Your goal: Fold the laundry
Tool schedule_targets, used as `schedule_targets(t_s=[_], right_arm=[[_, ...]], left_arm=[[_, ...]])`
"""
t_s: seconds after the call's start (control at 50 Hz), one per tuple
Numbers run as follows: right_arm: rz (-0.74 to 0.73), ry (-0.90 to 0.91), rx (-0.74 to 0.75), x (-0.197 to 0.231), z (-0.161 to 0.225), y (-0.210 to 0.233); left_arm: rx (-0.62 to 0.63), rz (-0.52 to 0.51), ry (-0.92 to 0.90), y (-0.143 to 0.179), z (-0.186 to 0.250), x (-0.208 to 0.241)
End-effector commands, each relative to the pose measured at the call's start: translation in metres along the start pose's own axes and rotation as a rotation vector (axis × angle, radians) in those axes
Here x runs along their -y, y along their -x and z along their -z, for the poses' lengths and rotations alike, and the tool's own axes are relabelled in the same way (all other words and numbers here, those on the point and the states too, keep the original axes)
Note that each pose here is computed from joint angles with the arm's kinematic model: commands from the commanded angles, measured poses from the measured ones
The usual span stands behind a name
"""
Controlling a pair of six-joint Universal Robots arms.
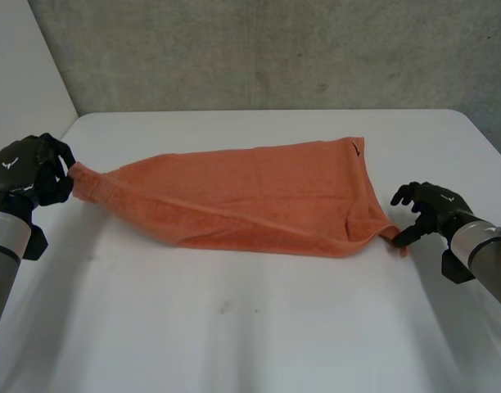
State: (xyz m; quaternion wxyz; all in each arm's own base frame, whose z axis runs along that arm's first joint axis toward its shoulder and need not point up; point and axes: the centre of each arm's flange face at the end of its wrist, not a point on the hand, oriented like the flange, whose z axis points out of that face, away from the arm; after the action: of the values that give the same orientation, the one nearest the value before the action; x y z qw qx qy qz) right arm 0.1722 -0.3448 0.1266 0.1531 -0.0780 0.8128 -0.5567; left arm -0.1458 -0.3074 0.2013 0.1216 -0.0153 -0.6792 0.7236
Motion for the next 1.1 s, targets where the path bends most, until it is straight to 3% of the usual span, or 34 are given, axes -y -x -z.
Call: schedule_targets(t_s=[0.02, 0.18, 0.34, 0.38, 0.44, 0.48, 0.5, 0.54, 0.7, 0.84, 0.98, 1.1], right_arm=[[-0.012, 0.027, 0.000, -0.011, -0.014, -0.005], [-0.006, -0.014, -0.003, 0.001, -0.012, -0.006], [0.177, -0.193, -0.013, 0.080, 0.030, 0.001], [0.322, -0.145, -0.015, 0.092, 0.054, 0.002], [0.414, -0.116, -0.027, 0.096, 0.067, 0.002], [0.592, -0.027, -0.048, 0.095, 0.089, 0.001], [0.593, -0.027, -0.049, 0.095, 0.089, 0.001], [0.741, 0.079, -0.053, 0.088, 0.101, -0.002], [0.890, 0.253, -0.093, 0.088, 0.130, -0.007], [0.910, 0.241, -0.080, 0.089, 0.127, -0.006], [0.932, 0.209, -0.010, 0.062, 0.068, -0.004], [0.944, 0.151, -0.045, 0.055, 0.022, -0.006]], left_arm=[[-0.005, 0.000, 0.001, -0.001, 0.000, 0.000], [-0.012, 0.002, 0.005, -0.004, 0.001, -0.001], [-0.012, -0.001, 0.002, -0.006, 0.005, 0.007], [-0.007, -0.003, -0.002, -0.006, 0.008, 0.015], [-0.002, -0.005, -0.001, -0.006, 0.010, 0.019], [0.007, -0.003, 0.008, -0.006, 0.017, 0.028], [0.007, -0.003, 0.008, -0.006, 0.017, 0.028], [0.035, 0.000, 0.027, -0.002, 0.026, 0.037], [0.063, 0.022, 0.114, 0.009, 0.046, 0.041], [0.022, 0.045, 0.174, 0.008, 0.049, 0.030], [0.006, 0.063, 0.253, 0.015, 0.020, -0.006], [-0.030, 0.029, 0.262, 0.015, -0.007, -0.026]])
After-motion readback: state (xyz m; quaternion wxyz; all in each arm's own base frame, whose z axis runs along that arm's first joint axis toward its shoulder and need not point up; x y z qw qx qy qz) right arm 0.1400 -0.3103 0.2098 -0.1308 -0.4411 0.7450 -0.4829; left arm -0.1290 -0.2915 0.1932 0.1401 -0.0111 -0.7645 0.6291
